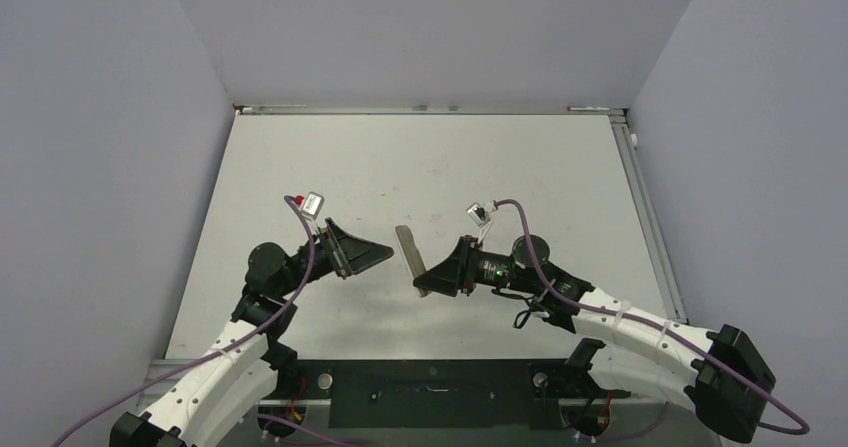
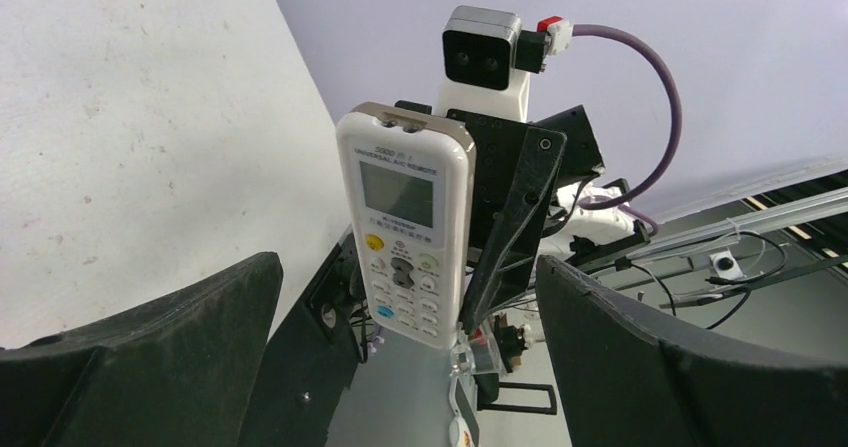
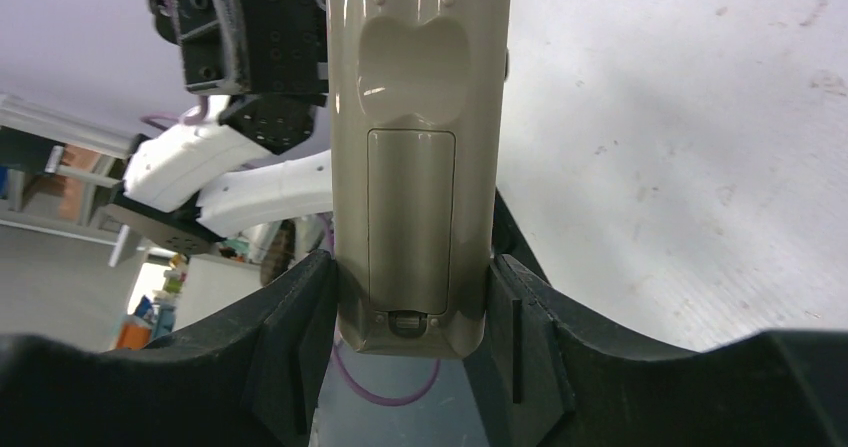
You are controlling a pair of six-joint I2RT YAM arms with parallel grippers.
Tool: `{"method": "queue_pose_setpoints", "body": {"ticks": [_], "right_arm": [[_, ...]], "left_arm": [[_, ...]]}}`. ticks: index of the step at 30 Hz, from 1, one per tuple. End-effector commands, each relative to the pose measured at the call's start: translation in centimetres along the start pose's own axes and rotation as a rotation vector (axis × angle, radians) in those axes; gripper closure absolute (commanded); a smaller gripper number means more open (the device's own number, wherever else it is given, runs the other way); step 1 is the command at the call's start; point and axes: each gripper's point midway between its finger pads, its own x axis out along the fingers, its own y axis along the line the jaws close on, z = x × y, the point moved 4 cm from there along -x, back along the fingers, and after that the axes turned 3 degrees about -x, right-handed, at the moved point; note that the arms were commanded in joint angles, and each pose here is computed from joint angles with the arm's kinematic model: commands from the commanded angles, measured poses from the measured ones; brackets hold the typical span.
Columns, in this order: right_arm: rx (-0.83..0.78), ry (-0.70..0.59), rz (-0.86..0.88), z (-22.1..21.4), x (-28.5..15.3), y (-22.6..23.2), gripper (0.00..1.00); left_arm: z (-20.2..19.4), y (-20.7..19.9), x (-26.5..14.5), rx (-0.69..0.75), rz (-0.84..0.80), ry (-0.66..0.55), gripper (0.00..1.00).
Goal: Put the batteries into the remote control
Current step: Turn over the remote control at the center of the board.
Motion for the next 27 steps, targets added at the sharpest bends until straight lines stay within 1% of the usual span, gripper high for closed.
{"method": "queue_pose_setpoints", "body": {"ticks": [1, 7, 16, 20, 22, 27], "right_arm": [[-0.006, -0.072, 0.211, 1.6, 0.1, 3.8, 0.91], [0.008, -0.079, 0.282, 1.6, 0.6, 5.0, 0.91], [0.010, -0.066, 0.305, 1.4, 1.5, 5.6, 0.92], [0.011, -0.061, 0.313, 1.3, 1.9, 5.7, 0.91], [0.013, -0.059, 0.309, 1.2, 2.1, 5.7, 0.91], [0.006, -0.052, 0.308, 1.0, 2.3, 5.8, 0.91]], "left_arm": [[0.4, -2.1, 0.0, 0.028, -0.115, -0.006, 0.04], [0.4, -2.4, 0.1, 0.012, -0.149, 0.002, 0.04], [0.4, -3.4, 0.0, 0.013, -0.192, -0.002, 0.04], [0.4, -3.4, -0.1, 0.004, -0.193, 0.000, 0.00], [0.3, -3.4, -0.1, -0.002, -0.196, 0.004, 0.08], [0.2, -3.6, -0.2, 0.000, -0.204, 0.006, 0.17]]}}
